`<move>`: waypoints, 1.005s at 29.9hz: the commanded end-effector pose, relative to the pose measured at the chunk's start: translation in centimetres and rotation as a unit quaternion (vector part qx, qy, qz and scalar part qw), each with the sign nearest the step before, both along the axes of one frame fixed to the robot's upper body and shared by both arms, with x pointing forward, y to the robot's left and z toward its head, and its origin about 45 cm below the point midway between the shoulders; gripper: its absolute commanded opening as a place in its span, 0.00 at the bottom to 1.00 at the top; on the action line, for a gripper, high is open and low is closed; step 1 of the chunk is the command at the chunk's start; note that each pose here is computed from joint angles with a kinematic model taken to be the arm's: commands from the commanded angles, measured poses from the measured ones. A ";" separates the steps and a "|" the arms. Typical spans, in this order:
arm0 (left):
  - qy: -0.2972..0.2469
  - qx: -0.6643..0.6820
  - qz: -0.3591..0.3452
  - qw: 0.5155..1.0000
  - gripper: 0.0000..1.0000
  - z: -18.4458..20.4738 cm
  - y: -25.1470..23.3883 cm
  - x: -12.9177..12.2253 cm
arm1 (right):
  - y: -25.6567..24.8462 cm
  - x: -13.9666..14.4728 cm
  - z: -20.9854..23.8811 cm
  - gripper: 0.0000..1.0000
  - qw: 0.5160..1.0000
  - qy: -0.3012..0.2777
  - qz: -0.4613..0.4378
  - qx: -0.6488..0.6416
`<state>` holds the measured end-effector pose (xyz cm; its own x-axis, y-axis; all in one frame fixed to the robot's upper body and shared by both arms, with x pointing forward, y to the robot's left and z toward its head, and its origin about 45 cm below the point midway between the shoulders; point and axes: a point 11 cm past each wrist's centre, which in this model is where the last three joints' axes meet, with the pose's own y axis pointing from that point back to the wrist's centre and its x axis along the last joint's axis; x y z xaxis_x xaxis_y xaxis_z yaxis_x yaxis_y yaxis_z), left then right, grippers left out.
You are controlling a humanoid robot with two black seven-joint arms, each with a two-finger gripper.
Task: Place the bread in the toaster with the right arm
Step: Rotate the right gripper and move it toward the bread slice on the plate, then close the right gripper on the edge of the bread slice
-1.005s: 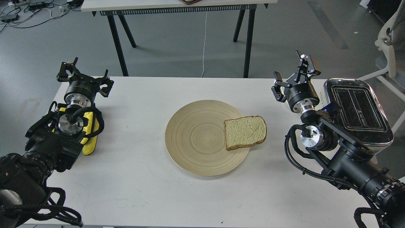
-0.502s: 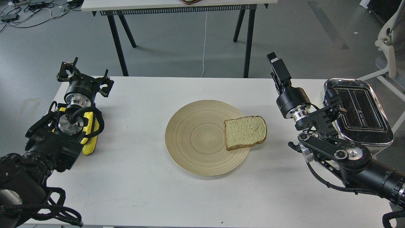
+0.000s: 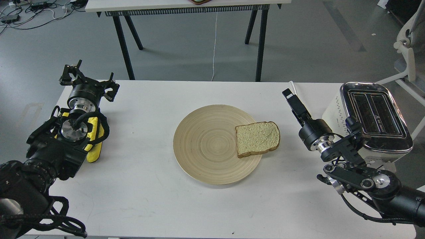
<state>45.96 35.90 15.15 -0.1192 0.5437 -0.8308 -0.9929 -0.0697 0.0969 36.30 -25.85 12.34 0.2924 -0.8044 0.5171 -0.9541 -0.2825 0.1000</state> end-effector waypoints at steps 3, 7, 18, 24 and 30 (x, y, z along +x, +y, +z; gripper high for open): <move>0.000 0.000 0.000 1.000 1.00 0.0 0.0 0.0 | -0.4 -1.4 -1.6 0.98 1.000 0.021 -0.006 -0.001; 0.000 0.000 0.000 1.000 1.00 0.0 0.0 0.0 | 0.2 -2.4 -2.8 0.98 0.999 0.037 0.010 -0.010; 0.000 0.000 0.000 1.000 1.00 0.0 0.0 0.0 | 2.2 -3.1 -5.3 0.97 0.998 0.059 0.019 -0.019; 0.000 0.000 0.000 1.000 1.00 0.0 0.0 0.0 | 3.0 -3.2 -5.5 0.86 0.998 0.060 0.022 -0.015; 0.000 0.000 0.000 1.000 1.00 0.0 0.0 0.0 | 3.5 -3.8 -6.4 0.60 0.996 0.070 0.037 -0.028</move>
